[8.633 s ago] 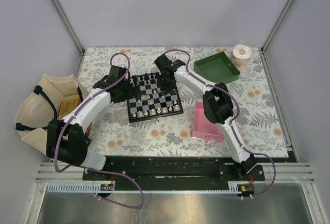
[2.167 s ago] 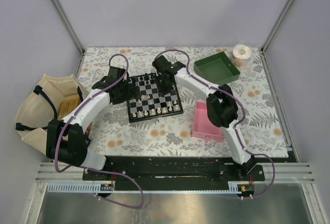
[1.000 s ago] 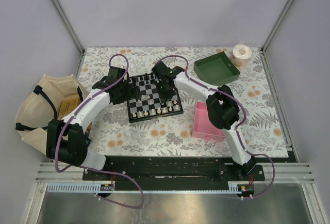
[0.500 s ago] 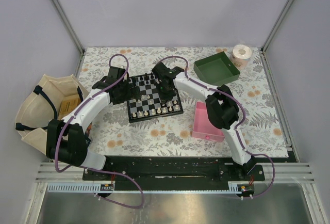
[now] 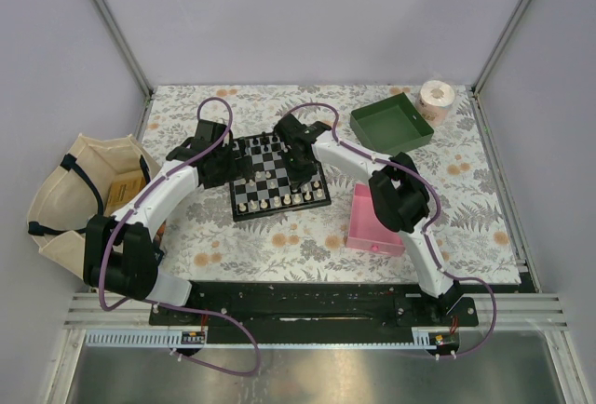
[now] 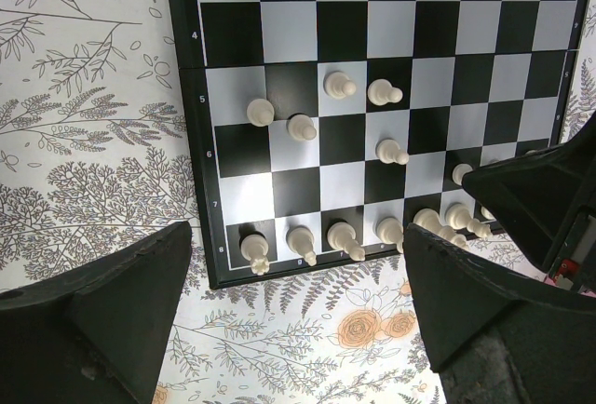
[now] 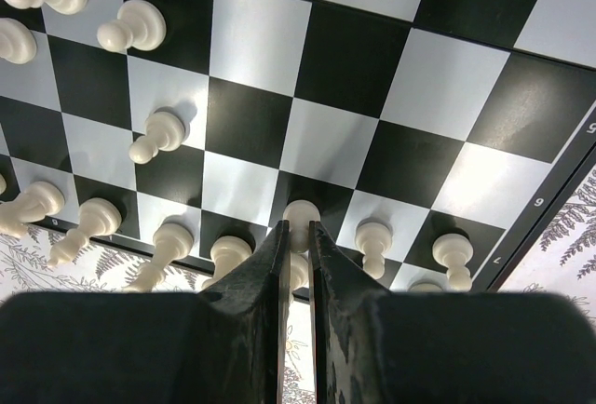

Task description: Set up the chess pieces on the board

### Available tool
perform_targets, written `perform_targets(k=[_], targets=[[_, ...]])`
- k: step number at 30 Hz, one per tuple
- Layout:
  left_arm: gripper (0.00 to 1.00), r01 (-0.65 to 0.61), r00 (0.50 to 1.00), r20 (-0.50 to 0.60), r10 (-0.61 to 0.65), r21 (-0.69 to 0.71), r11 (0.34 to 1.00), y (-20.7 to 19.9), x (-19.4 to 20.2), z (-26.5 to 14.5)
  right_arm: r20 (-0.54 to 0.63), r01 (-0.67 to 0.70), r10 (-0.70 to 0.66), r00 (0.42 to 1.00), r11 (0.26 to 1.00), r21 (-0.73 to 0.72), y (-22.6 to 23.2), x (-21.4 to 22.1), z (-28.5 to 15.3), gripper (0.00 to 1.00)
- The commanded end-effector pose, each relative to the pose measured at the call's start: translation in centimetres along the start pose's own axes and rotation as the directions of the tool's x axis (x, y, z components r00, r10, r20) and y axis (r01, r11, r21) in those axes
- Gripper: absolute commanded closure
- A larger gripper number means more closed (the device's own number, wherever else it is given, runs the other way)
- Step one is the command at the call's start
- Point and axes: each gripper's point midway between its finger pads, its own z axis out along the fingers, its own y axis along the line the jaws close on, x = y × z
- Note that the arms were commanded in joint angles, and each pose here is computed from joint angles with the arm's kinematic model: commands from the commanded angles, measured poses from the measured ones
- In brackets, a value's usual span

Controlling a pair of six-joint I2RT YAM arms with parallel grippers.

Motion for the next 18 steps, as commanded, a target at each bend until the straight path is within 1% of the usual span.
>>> perform_targets(k=[1,7,9,12,18], targets=[[0.01,0.006,0.999,0.049,-0.008,0.044,0.999,-1.1,-1.7,-0.2,0.063,0.005,-0.004,0.998,1.000,-0.014,1.0,-1.8,-0.6,0.83],[0.01,0.004,0.999,0.048,-0.006,0.042,0.999,-1.0,-1.6,-0.1,0.057,0.003,-0.003,0.998,1.000,-0.005,0.7,-1.5,-0.4,0.81],[0.01,0.001,0.999,0.046,-0.004,0.045,0.999,-1.1,-1.5,-0.1,0.056,0.009,-0.009,0.998,1.000,-0.008,0.8,-1.4,-0.4,0.78],[0.01,0.006,0.999,0.045,-0.008,0.042,0.999,-0.9,-1.4,-0.1,0.064,0.010,-0.009,0.998,1.000,-0.013,0.8,-1.5,-0.7,0.71],[0.01,0.004,0.999,0.053,-0.006,0.043,0.999,-1.0,-1.6,-0.3,0.093,0.020,-0.017,0.996,0.999,-0.029,1.3,-2.3,-1.8,0.66]])
